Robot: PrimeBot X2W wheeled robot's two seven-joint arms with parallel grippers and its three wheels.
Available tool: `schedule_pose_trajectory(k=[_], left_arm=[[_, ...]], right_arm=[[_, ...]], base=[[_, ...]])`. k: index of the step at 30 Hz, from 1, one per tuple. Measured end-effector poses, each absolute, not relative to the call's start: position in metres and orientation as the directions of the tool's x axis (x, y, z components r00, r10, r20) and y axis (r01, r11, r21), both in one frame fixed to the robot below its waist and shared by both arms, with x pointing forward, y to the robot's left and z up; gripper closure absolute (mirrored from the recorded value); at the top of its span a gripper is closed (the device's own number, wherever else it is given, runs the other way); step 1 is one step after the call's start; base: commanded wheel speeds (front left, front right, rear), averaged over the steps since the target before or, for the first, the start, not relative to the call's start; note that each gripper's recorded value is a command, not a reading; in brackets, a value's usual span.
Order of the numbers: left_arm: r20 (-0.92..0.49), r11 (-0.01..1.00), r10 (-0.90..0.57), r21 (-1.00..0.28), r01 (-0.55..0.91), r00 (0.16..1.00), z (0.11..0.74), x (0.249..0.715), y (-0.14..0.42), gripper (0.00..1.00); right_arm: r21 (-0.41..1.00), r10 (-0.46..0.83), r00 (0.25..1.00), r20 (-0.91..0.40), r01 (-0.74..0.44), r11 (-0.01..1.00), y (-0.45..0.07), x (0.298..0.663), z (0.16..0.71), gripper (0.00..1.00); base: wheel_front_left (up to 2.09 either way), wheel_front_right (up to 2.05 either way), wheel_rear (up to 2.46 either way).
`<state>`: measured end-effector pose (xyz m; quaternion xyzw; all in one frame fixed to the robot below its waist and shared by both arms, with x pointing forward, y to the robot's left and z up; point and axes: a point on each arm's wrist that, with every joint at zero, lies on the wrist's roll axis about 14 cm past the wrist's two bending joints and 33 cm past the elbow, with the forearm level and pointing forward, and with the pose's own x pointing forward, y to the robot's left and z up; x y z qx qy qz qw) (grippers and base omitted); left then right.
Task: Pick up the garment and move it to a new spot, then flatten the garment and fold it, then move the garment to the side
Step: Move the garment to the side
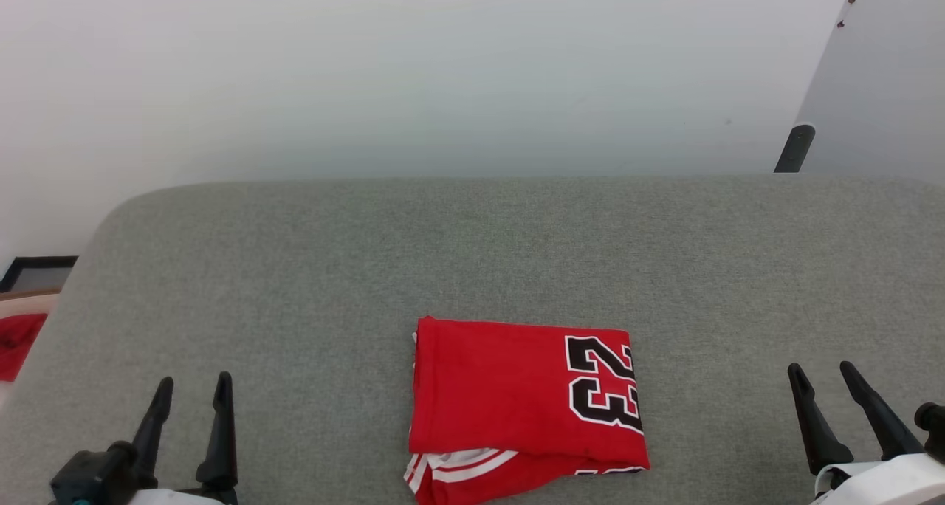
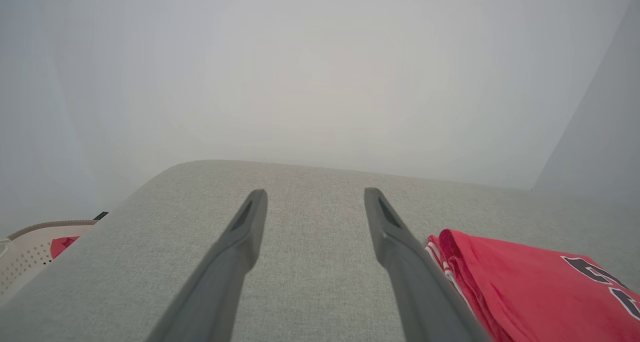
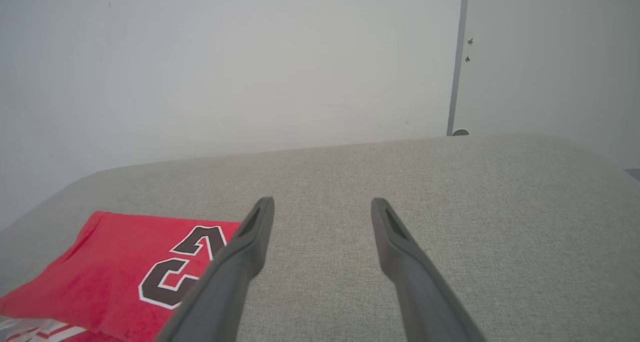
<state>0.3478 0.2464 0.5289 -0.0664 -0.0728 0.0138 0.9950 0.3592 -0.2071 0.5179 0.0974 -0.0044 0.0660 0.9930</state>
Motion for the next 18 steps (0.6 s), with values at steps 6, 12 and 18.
schedule_pose_trajectory(k=[6, 12, 18], left_arm=[[0.141, 0.991, 0.048, -0.134, -0.029, 0.989, 0.528, 0.344, 0.249, 0.00], [0.140, 0.988, 0.098, -0.129, -0.080, 0.985, 0.527, 0.335, 0.265, 0.00], [0.132, 0.985, 0.138, -0.121, -0.123, 0.981, 0.525, 0.323, 0.277, 0.00]], right_arm=[[0.191, 0.165, 0.986, 0.002, -0.162, 0.968, -0.196, 0.362, 0.515, 0.00], [0.187, 0.233, 0.972, -0.033, -0.223, 0.957, -0.174, 0.370, 0.510, 0.00], [0.176, 0.325, 0.940, -0.100, -0.305, 0.936, -0.145, 0.378, 0.500, 0.00]], base=[[0.00, 0.00, 0.00], [0.00, 0.00, 0.00], [0.00, 0.00, 0.00]])
